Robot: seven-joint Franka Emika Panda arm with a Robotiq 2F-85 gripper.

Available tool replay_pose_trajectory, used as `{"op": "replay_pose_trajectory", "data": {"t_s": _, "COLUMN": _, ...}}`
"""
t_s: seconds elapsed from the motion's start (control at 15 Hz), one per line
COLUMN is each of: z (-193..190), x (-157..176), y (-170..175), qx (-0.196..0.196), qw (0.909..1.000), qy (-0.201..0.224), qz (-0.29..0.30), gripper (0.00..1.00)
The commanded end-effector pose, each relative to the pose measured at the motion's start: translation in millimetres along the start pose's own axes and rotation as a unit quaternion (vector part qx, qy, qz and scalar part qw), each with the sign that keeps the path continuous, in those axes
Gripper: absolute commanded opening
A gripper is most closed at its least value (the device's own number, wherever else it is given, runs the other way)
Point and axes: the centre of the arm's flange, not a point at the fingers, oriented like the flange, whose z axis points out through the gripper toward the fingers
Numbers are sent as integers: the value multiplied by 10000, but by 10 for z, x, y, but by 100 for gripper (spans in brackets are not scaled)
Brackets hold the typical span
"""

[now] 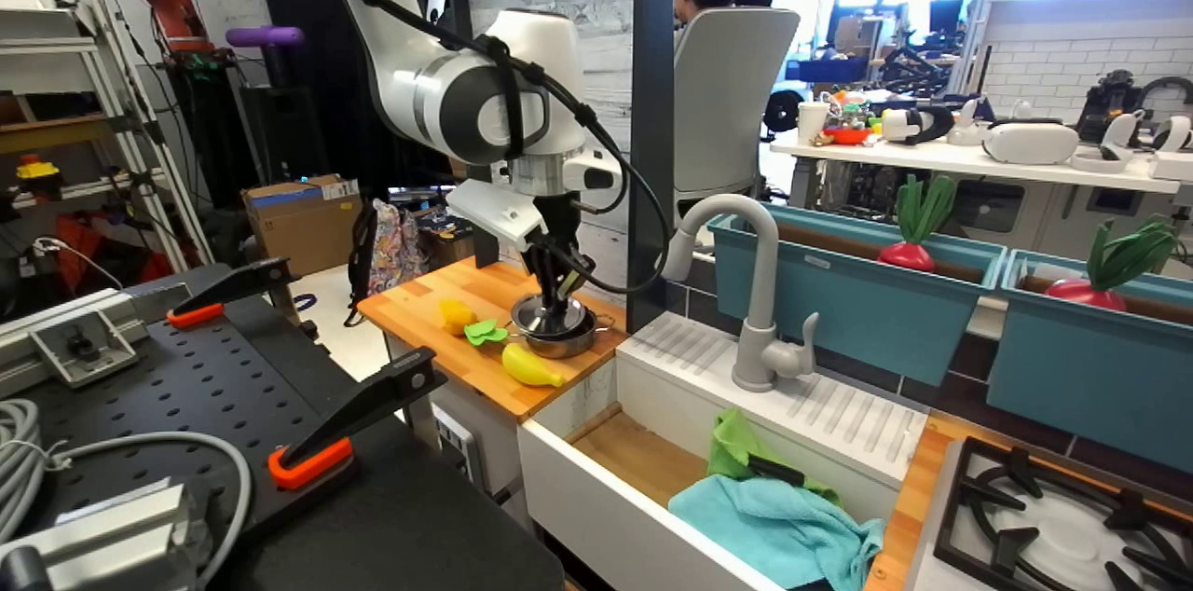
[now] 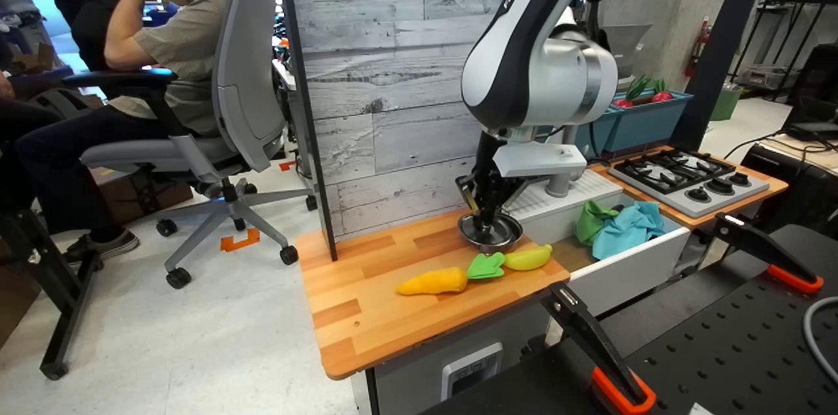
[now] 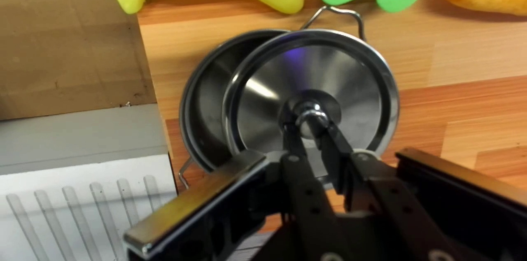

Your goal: Remove the silver lid from the silver pot and put it on the table

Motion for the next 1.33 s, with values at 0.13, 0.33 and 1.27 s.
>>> {"op": "replay_pose_trajectory", "data": {"t_s": 0.13, "z": -499, "x": -174, "y": -94, "qx": -48, "qw": 9999, "qy": 92, "qz": -3, "gripper": 5}}
{"op": "replay_pose_trajectory", "data": {"t_s": 0.33, "z": -640, "x": -50, "y": -249, "qx": -12, "qw": 9997, "qy": 209, "qz": -96, "gripper": 5}}
{"op": "replay_pose_trajectory", "data": {"t_s": 1.27, "z": -72, "x": 259, "y": -953, "qx": 147, "qw": 9974, "qy": 174, "qz": -678, "gripper": 5}}
